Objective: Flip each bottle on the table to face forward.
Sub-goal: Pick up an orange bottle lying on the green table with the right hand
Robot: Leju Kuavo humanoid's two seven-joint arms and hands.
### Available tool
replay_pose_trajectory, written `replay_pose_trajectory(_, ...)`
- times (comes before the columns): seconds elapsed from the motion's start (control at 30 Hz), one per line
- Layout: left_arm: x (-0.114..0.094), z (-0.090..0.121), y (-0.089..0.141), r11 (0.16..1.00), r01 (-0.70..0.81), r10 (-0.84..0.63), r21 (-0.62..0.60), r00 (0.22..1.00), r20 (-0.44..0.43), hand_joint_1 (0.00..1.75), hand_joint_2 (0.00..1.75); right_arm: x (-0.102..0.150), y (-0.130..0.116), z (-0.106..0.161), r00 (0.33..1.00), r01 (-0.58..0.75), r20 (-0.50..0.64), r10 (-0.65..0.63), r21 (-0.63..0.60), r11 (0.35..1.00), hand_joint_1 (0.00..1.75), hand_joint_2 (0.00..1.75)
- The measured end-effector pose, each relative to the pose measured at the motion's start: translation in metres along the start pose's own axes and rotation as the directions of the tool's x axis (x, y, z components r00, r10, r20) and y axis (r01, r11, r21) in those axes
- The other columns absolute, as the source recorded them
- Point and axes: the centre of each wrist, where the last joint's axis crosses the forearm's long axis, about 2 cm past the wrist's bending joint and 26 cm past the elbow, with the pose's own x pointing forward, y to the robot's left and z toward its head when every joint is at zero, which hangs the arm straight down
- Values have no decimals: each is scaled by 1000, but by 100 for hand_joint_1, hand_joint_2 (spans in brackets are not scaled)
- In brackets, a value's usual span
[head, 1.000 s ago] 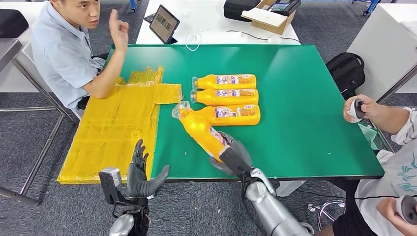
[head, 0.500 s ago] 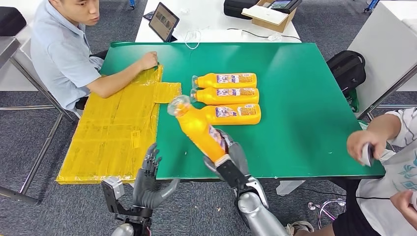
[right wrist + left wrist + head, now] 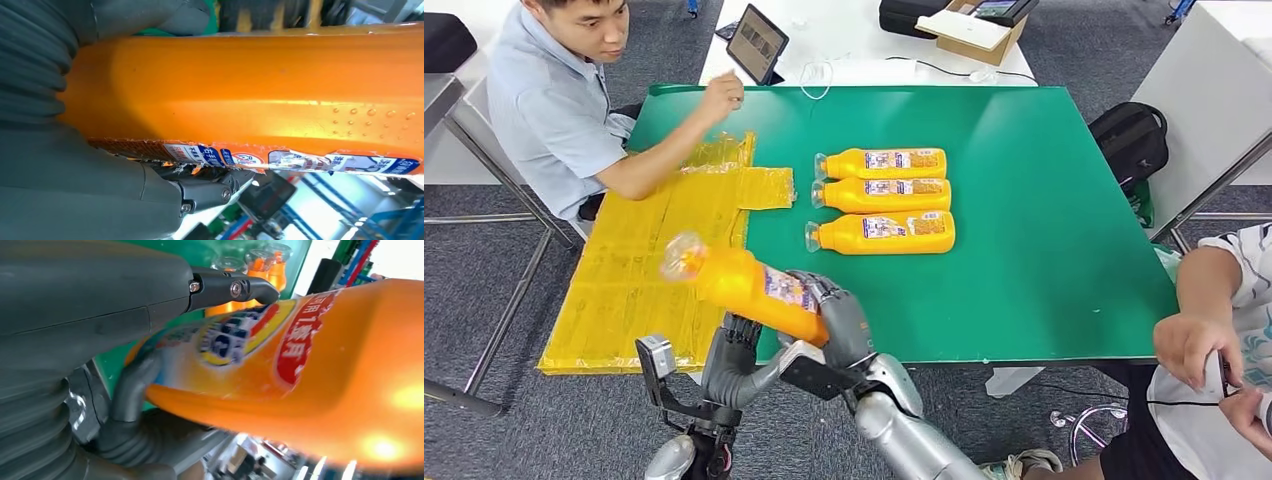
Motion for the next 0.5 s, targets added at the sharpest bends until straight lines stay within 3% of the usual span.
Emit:
replay_pose_trajectory(0.23, -3, -2, 2, 996, -77, 79, 50, 995, -56, 0, 175, 12, 25, 1, 999, -3, 44, 1, 56, 998, 175, 175)
replay_pose_trajectory(0.5, -5, 0, 3, 995, -69, 73, 73, 996, -50, 0, 175, 14, 31, 1, 999, 10, 38, -13, 79, 997, 175, 175)
